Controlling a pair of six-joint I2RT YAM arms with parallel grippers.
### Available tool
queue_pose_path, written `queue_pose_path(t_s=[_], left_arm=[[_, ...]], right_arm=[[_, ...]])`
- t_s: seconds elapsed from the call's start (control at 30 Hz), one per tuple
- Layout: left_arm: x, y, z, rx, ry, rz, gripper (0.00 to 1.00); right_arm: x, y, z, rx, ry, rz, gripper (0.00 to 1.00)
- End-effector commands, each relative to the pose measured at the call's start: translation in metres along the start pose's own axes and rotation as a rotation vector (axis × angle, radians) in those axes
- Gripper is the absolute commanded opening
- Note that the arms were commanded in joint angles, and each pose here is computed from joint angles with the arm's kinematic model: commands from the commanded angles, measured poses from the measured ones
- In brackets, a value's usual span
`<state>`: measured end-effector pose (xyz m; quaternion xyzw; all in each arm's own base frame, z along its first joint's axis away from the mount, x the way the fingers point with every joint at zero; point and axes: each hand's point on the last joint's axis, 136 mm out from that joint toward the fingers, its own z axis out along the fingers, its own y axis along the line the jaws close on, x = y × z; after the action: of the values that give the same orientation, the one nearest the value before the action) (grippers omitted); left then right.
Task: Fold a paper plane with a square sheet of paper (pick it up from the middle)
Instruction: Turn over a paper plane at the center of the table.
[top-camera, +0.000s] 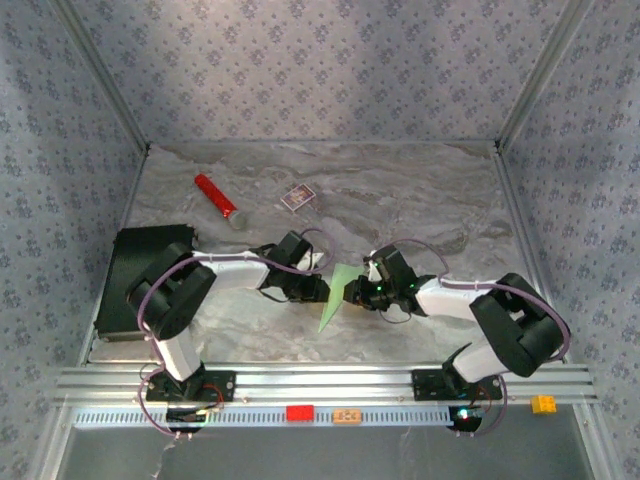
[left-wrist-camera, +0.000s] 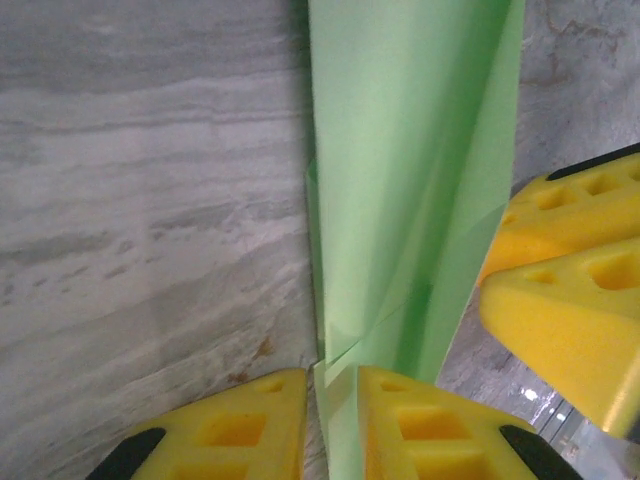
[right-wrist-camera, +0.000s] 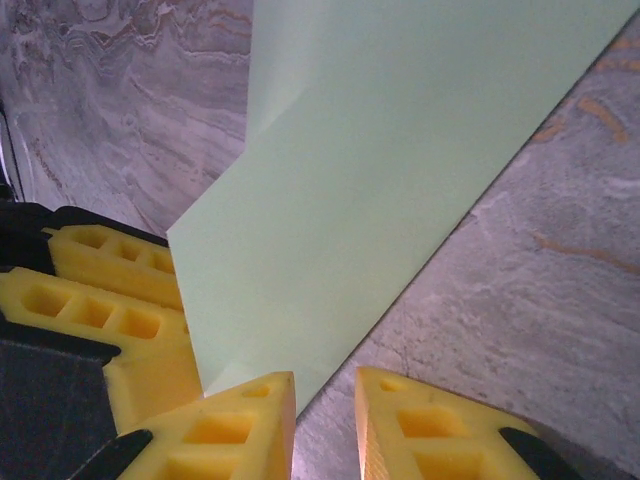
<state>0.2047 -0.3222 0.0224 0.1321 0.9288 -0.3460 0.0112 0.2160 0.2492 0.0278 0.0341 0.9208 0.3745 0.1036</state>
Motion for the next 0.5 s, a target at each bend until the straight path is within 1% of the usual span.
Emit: queue_pose_path(t_s=[0.0, 0.47], left_arm=[[0.003, -0.010, 0.006, 0.032, 0.036, 0.029, 0.19], [0.005, -0.023, 0.009, 0.092, 0.050, 0.051, 0.19]], right_arm=[[0.007, 0.000, 0.004, -0.009, 0.029, 0.009, 0.24], [0.019, -0.003, 0.007, -0.003, 0.076, 0.017, 0.22]])
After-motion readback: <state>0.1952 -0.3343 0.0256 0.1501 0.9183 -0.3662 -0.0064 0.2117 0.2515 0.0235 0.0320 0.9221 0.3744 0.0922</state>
